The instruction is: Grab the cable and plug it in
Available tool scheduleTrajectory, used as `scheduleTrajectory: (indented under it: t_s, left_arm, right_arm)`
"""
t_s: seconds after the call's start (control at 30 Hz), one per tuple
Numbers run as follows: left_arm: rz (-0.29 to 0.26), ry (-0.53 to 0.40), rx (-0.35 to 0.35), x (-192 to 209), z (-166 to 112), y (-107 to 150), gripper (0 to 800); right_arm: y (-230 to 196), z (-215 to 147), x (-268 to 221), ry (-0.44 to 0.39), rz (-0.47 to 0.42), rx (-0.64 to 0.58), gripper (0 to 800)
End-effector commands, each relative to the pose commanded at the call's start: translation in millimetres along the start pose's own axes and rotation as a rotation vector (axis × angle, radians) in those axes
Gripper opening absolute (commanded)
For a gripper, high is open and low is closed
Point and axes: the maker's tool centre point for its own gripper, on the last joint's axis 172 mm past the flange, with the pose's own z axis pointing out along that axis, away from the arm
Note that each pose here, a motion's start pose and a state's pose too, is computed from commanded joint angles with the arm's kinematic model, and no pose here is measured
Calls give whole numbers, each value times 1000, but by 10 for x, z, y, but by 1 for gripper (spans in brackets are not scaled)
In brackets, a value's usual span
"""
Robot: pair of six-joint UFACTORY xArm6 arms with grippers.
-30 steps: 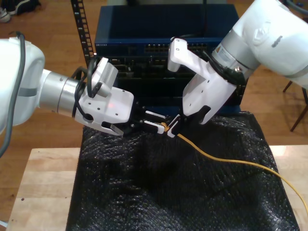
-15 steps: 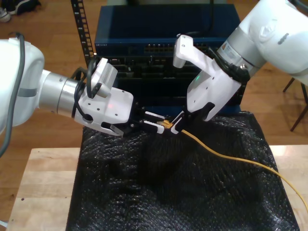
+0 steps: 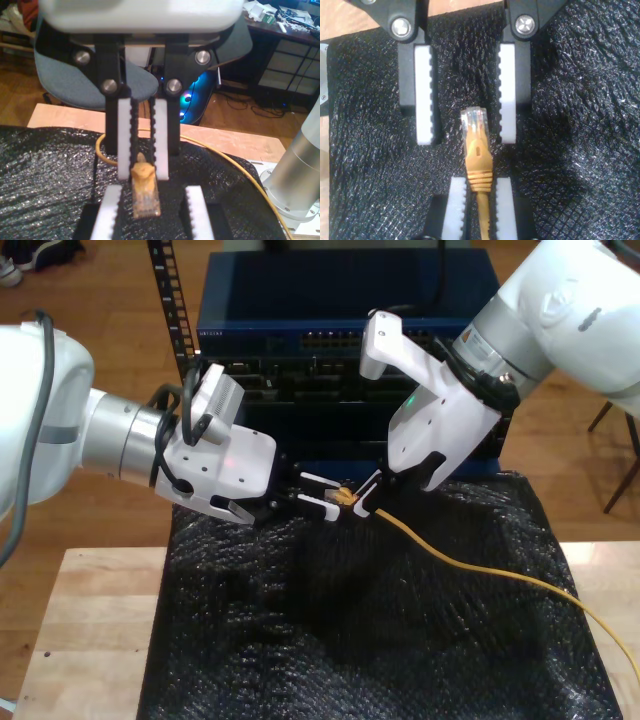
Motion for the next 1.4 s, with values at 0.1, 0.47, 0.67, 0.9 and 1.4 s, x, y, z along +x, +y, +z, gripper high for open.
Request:
scheduleTrajectory:
  t_s: [0.1,0.47,0.67,0.9,1.4]
  left_arm:
    - [1,2,0,11,-1,0,268]
    - [-1,2,-1,5,1,2,133]
    - [-2,2,1,4,-5,0,84]
    - [-6,4,1,3,-2,0,9]
    - [-65,33,31,1,-112,-85,3]
  right_arm:
    - [-2,-5,3,1,-1,-1,8]
    - [-8,4,2,0,-1,1,8]
    - [-8,4,2,0,-1,1,8]
    - [-9,4,5,1,-1,1,41]
    - [-61,-146,92,18,-101,-28,742]
